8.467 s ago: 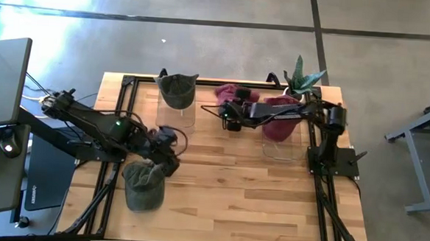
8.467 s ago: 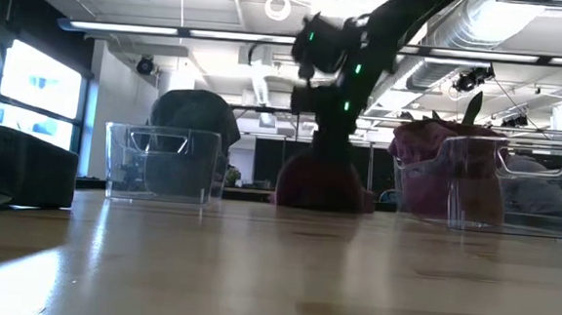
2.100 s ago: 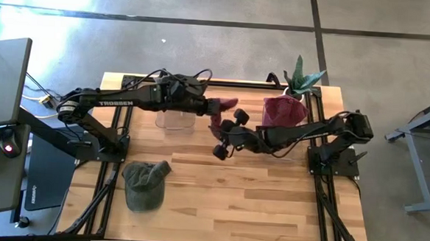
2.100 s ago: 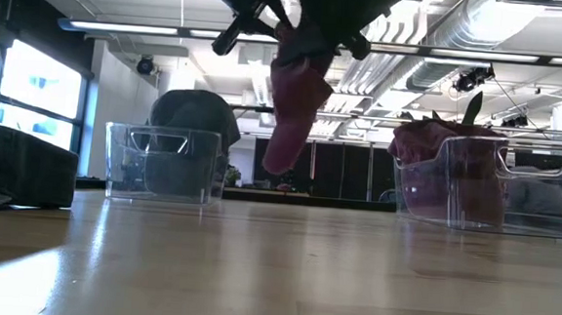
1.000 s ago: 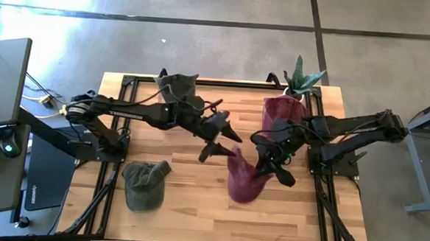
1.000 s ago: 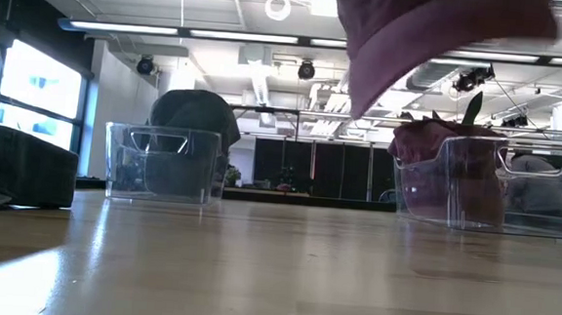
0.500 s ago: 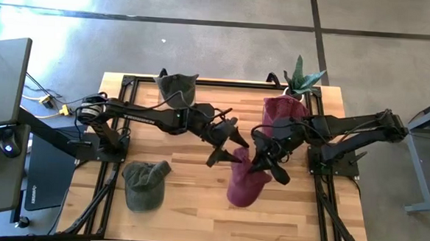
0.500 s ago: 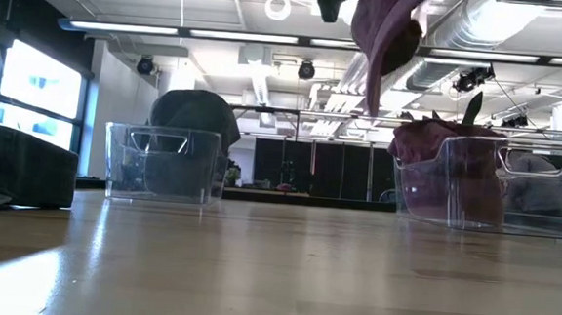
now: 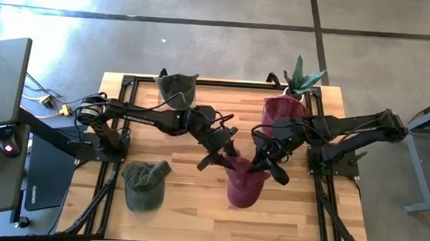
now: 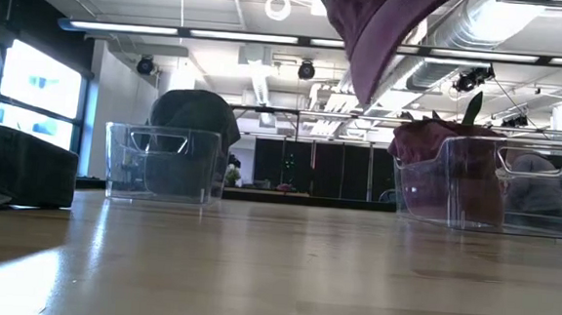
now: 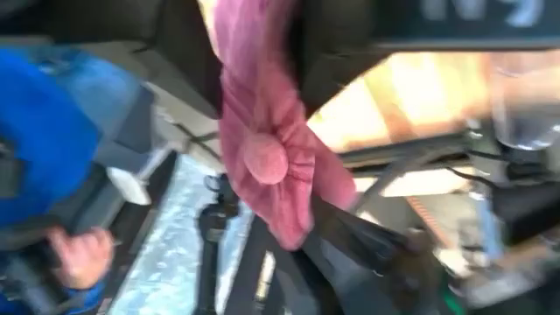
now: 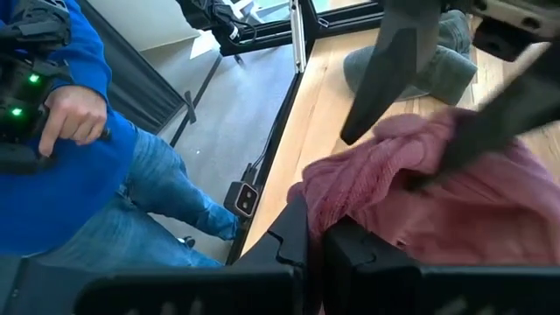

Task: Pick & Place hat
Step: Put the red cap into the right transparent bin

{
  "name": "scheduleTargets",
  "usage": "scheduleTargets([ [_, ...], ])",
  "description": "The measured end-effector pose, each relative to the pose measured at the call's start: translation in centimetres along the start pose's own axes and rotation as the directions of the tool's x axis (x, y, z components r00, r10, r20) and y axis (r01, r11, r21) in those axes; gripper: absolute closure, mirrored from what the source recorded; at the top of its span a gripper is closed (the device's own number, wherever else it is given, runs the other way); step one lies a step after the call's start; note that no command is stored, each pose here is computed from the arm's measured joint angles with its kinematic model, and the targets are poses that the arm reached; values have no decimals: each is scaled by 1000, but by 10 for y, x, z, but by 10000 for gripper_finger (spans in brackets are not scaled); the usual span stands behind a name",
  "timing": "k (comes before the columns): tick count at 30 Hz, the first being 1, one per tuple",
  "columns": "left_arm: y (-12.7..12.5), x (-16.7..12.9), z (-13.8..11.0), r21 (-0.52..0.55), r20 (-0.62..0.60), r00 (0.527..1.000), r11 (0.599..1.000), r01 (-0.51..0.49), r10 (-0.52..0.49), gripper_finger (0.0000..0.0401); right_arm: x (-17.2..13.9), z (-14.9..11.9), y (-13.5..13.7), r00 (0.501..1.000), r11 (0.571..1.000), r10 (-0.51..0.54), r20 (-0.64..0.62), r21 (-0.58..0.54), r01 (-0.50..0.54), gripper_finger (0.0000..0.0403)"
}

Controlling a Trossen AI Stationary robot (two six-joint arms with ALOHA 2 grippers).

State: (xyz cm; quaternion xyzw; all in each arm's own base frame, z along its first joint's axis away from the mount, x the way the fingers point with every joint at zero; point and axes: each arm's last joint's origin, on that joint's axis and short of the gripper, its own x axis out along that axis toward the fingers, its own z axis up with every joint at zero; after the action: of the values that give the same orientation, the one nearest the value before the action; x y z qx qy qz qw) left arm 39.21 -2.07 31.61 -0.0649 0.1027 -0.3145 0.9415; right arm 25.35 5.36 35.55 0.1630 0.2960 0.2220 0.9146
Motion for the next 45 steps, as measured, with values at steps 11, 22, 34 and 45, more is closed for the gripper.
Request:
scheduleTargets([
  [11, -10, -10, 13, -62, 28, 997, 996, 70, -69, 373, -6, -6, -11, 994, 979, -90, -60, 177, 99, 345],
  [22, -7, -10, 10, -139, 8, 1000, 990, -19, 20, 395, -33, 4, -21, 986, 975, -154, 62, 173, 141, 171],
  [34, -6, -10, 9, -186, -3, 998, 980, -63, 64, 395, 17, 3, -16, 985, 985, -173, 26, 24, 173, 160],
  [45, 0, -14, 6, -223, -24, 992, 966, -128, 126, 367, 16, 0, -11, 992, 991, -130, 7, 47, 129, 389],
])
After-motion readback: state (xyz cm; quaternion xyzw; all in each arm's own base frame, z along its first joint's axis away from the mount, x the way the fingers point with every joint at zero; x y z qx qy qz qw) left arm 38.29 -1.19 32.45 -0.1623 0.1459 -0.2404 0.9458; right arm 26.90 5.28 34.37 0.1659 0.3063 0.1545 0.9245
